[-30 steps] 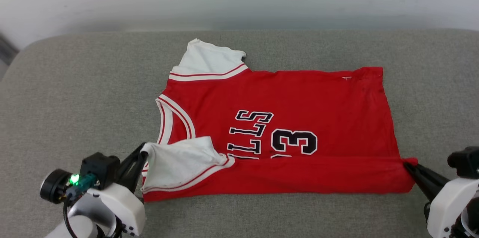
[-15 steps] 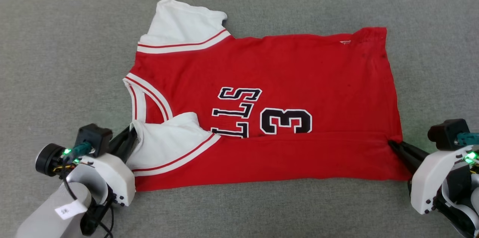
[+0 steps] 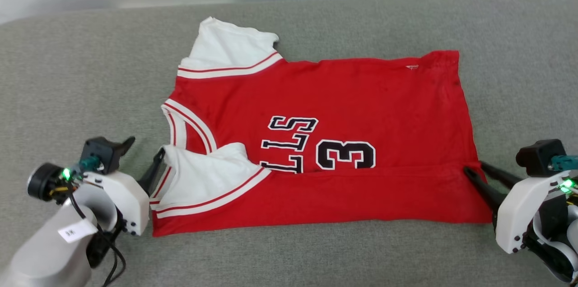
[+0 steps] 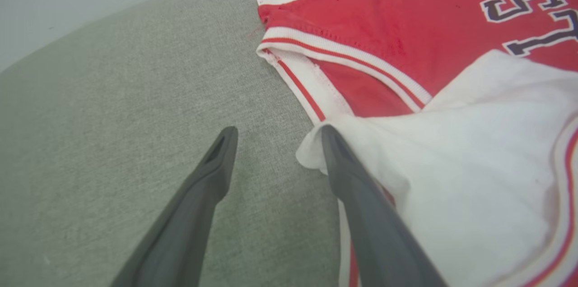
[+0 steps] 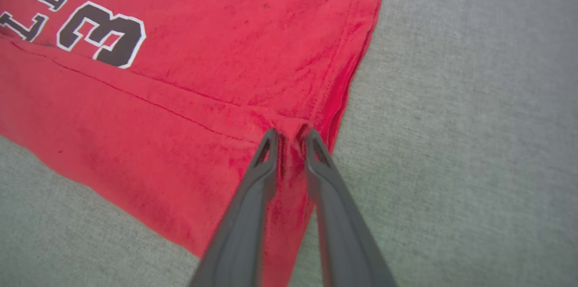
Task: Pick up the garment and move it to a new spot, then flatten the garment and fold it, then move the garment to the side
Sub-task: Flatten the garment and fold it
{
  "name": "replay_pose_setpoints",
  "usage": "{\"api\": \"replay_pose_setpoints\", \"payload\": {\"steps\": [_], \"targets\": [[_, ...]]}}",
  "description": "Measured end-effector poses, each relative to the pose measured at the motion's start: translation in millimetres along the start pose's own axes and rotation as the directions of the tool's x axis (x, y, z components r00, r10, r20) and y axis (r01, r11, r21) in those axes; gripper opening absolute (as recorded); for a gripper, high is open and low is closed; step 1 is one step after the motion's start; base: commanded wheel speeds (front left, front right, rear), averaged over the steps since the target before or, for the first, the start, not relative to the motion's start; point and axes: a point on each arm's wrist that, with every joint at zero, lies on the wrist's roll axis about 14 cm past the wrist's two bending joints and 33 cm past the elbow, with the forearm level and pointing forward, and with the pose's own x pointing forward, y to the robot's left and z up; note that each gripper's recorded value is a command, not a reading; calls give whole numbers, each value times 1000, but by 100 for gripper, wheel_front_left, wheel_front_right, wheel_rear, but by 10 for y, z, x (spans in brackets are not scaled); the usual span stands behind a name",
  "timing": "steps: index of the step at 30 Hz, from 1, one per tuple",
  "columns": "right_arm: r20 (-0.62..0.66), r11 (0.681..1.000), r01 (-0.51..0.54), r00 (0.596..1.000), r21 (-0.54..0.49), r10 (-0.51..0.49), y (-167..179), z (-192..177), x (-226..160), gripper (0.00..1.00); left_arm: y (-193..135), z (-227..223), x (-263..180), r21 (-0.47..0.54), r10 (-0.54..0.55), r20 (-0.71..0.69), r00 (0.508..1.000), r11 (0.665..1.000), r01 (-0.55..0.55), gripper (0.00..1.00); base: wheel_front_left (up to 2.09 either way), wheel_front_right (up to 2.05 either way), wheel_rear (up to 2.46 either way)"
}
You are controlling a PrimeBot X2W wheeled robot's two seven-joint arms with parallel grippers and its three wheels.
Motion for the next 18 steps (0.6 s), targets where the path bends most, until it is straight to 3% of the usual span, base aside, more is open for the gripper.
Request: {"api": "replay_pose_setpoints", "payload": {"steps": [9, 14, 18], "targets": [[103, 998, -35, 994, -56, 41, 134, 426, -74, 100, 286, 763, -235, 77, 12, 54, 998, 997, -16, 100, 0, 0, 0], [104, 996, -51, 993, -75, 59, 215, 488, -91, 100, 244, 813, -351, 67, -26, -108, 994, 997, 33, 100, 0, 0, 0], [91, 995, -62, 993, -77, 69, 258, 483, -91, 100, 127, 777, -405, 15, -91, -257, 962, 995, 98, 100, 0, 0, 0]]}}
